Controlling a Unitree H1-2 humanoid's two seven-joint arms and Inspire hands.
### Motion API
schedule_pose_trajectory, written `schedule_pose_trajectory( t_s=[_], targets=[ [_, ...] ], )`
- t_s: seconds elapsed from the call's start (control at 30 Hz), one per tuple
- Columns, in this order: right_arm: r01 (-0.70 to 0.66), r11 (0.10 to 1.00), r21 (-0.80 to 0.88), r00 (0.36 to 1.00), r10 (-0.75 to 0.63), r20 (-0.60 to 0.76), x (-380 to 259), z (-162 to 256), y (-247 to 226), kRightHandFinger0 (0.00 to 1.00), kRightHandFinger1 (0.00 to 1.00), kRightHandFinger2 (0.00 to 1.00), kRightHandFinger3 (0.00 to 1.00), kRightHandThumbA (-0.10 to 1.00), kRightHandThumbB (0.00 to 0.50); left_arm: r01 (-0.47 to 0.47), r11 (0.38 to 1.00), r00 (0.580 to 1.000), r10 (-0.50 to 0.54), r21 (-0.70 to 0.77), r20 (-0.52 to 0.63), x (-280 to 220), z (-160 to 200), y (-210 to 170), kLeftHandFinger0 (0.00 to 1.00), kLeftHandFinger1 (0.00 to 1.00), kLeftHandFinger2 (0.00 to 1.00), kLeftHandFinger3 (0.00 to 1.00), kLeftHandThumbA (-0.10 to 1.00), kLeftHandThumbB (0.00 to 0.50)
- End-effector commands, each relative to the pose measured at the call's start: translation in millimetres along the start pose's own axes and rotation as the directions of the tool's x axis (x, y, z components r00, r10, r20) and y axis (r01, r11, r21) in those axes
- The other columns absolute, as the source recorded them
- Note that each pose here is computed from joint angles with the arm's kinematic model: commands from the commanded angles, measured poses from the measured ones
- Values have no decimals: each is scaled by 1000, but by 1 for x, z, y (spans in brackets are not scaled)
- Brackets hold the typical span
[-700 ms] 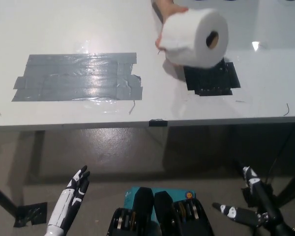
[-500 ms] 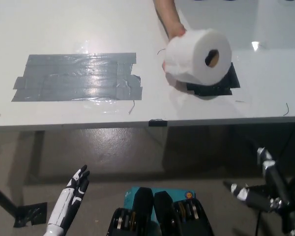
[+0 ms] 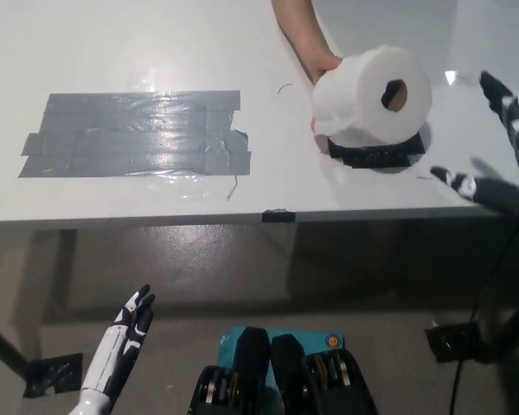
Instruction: A person hands over a roll of toilet paper to the robot , and the robot inserts its right thumb into the hole in the centre to grab the roll, and then places it on the balck area on the desk.
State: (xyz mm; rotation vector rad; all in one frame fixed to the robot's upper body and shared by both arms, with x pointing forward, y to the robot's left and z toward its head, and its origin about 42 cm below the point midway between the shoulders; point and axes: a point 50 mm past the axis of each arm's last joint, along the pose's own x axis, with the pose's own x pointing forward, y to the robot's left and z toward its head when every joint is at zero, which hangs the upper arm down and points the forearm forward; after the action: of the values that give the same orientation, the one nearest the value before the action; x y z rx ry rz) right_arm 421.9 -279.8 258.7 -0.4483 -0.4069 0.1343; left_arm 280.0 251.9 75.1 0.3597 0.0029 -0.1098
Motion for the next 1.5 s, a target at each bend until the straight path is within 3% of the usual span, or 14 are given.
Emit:
schedule_pose_trajectory(
  t_s=[0.0, 0.1, 0.2, 0.27, 0.33, 0.4, 0.67, 1.13, 1.23, 1.47],
  targets=[
    [-26, 997, -77, 1000, 26, 1, 41, 17, -21, 1000, 1000, 1000, 1000, 888, 290, -23, 1000, 997, 23, 8, 74, 7, 12, 5, 1000, 1000, 1000, 1000, 1000, 136],
    [-37, 994, -99, 999, 36, -15, 62, 20, -26, 1000, 1000, 1000, 1000, 881, 303, -21, 1000, 997, 21, 8, 81, 9, 15, 6, 1000, 1000, 1000, 1000, 1000, 138],
    [-50, 988, -144, 998, 46, -34, 81, 23, -32, 1000, 1000, 1000, 1000, 924, 358, -21, 1000, 996, 20, 14, 87, 11, 16, 6, 1000, 1000, 1000, 1000, 1000, 123],
    [-55, 989, -140, 998, 50, -37, 90, 25, -35, 1000, 1000, 1000, 1000, 885, 350, -18, 1000, 996, 17, 16, 86, 11, 16, 5, 1000, 1000, 1000, 1000, 1000, 121],
    [-70, 982, -173, 997, 63, -41, 101, 29, -37, 1000, 1000, 1000, 1000, 846, 293, -16, 1000, 996, 14, 24, 85, 11, 16, 6, 1000, 1000, 1000, 1000, 1000, 136],
    [-84, 982, -168, 996, 77, -49, 110, 33, -38, 1000, 1000, 1000, 1000, 807, 296, -9, 999, 996, 7, 32, 87, 11, 17, 6, 1000, 1000, 1000, 1000, 1000, 120],
    [-102, 978, -182, 994, 91, -67, 129, 47, -42, 1000, 1000, 1000, 1000, 901, 330, -5, 1000, 996, 2, 31, 95, 14, 20, 6, 1000, 1000, 1000, 1000, 1000, 130],
    [-120, 977, -179, 991, 106, -85, 137, 38, -31, 1000, 1000, 1000, 1000, 832, 289, 12, 999, 995, -17, 50, 98, 15, 20, 7, 1000, 1000, 1000, 1000, 1000, 128],
    [-143, 966, -213, 986, 121, -115, 135, 35, -28, 1000, 1000, 1000, 1000, 896, 301, 14, 999, 995, -19, 53, 95, 15, 20, 5, 1000, 1000, 1000, 1000, 1000, 129],
    [-160, 961, -223, 982, 132, -139, 136, 30, -20, 1000, 1000, 1000, 1000, 910, 308, 16, 999, 996, -19, 40, 87, 15, 19, 4, 1000, 1000, 1000, 1000, 1000, 113]
  ],
)
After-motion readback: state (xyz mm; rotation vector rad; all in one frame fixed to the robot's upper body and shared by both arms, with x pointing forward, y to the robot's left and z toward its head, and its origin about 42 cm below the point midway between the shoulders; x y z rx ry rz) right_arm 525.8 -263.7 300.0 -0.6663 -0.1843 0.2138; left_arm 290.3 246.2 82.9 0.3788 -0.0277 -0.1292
